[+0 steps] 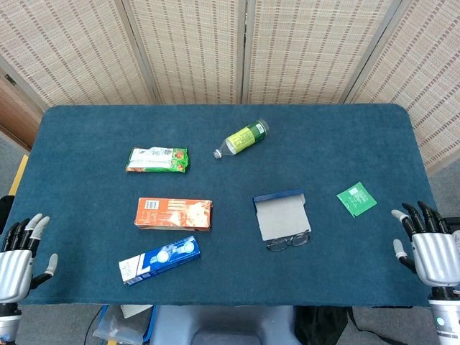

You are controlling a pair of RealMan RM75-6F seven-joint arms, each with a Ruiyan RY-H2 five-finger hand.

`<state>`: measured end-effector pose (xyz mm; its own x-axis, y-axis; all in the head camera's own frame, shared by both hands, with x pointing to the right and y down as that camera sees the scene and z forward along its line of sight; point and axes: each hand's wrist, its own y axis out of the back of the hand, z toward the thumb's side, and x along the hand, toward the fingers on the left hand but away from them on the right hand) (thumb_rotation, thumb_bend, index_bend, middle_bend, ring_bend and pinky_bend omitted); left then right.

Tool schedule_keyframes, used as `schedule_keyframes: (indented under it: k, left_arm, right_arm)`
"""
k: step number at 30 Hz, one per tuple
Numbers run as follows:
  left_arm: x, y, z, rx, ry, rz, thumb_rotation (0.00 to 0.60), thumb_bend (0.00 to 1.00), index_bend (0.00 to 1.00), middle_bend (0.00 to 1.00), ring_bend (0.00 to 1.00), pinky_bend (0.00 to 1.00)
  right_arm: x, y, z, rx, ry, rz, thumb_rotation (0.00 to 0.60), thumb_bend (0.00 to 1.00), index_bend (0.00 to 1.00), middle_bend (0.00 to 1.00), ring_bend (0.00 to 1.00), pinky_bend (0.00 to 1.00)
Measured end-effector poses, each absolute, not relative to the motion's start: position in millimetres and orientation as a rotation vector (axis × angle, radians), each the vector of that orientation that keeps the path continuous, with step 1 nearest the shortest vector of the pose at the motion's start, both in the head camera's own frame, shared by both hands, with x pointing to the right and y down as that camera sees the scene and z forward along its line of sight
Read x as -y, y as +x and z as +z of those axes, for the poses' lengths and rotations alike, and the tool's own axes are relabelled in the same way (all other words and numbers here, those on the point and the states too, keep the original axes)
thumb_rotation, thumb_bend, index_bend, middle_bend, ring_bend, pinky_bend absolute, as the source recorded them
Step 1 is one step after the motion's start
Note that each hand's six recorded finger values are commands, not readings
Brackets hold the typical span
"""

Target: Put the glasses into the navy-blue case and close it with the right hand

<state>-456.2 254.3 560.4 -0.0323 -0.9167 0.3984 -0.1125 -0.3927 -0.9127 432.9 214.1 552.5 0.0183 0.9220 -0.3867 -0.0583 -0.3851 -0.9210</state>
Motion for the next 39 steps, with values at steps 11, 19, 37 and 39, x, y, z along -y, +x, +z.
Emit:
schedule_keyframes:
  k: [11, 19, 37, 39]
  left_arm:
    - [-254, -454, 561, -1.105, -1.568, -1.493, 0.6, 0.42, 0.07, 0.0, 0.0, 0.0]
    - [-255, -456, 561, -1.106, -1.575, -1.494, 0.6, 0.42, 0.07, 0.0, 0.0, 0.0]
    - [-267, -472, 555, -1.147, -1.553, -1.526, 0.6, 0.42, 0.07, 0.0, 0.0, 0.0]
    - [-268, -473, 555, -1.149, -1.552, -1.525, 0.6, 0.42, 0.07, 0.0, 0.0, 0.0]
  right_arm:
    - [-219, 423, 552, 0.907, -1.52, 1.458, 0.6, 0.39, 0.22, 0.16, 0.06, 0.12]
    - [-220, 407, 560, 0.845, -1.574, 1.433, 0.6, 0.39, 0.23, 0.16, 0.06, 0.12]
    - [-209, 311, 640, 0.496, -1.806, 1.304, 0.6, 0.26, 0.37, 0.18, 0.06, 0.12]
    - [-207, 299, 650, 0.465, -1.817, 1.286, 0.6, 0.25, 0.38, 0.18, 0.06, 0.12]
